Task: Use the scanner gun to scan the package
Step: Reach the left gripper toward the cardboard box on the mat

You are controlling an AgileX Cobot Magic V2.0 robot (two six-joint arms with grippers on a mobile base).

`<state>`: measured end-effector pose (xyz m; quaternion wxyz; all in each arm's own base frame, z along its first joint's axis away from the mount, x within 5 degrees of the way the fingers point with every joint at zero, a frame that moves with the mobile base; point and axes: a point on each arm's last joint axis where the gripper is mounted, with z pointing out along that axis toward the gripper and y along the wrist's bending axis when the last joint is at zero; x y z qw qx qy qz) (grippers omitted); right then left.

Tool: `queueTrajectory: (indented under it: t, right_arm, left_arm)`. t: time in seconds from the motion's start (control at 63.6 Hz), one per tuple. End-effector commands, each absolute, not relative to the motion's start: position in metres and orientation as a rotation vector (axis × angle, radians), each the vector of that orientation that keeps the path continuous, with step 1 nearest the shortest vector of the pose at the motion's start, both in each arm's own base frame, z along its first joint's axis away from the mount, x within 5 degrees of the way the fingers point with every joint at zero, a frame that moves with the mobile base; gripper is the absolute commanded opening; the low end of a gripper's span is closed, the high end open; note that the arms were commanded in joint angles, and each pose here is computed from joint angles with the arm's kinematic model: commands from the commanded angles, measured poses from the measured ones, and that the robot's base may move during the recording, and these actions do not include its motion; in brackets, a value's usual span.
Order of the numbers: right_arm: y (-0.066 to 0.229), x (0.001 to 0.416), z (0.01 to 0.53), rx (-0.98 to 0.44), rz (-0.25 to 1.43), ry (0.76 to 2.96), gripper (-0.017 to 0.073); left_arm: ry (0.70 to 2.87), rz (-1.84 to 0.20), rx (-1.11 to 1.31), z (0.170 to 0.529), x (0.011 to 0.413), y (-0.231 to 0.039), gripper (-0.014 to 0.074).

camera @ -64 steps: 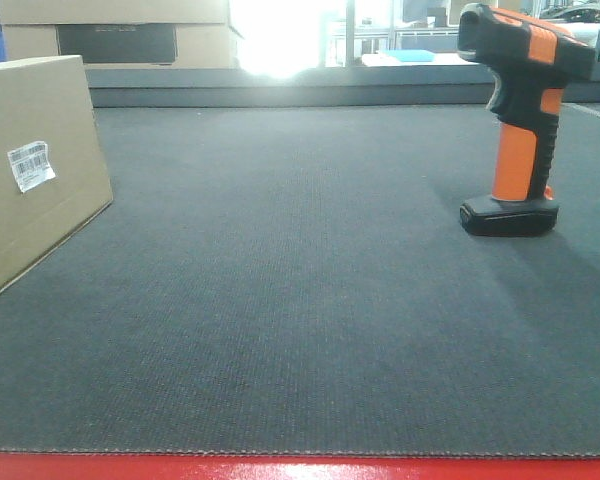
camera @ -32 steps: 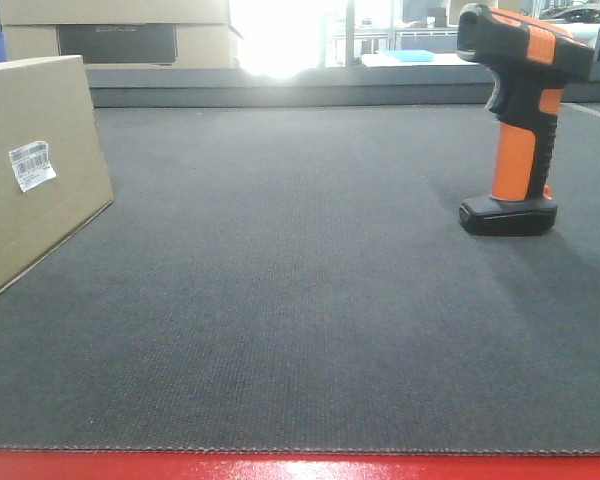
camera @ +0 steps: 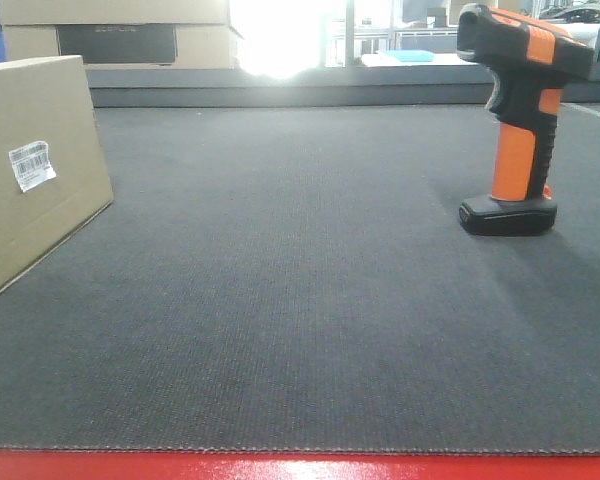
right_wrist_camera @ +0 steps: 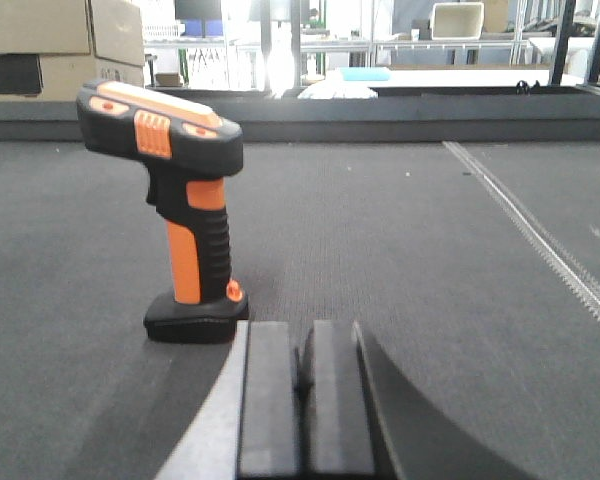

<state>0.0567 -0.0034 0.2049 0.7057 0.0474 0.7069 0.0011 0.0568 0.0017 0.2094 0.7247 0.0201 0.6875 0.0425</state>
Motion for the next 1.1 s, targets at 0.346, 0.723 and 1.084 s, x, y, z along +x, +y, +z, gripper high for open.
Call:
queueTrajectory:
  t: [0.346,0.723,1.084]
  right_arm:
    - [-0.005,0.056,0.215,0.101,-0.018,1.455,-0.0154]
    - [-0.001,0.029,0.31,0.079,-0.011,1.282,-0.0154]
    - [-0.003,0.067,0.343,0.085,-0.002,1.516,0.0212]
  left_arm:
    - [1.386,0.081,0.03,0.222,0.055,0.002,-0.0111]
    - [1.214,0.082,0.027,0.304,0.033,0.001,-0.0109]
    - [1.505,0.07,0.04,0.375,0.069,0.001,0.0365]
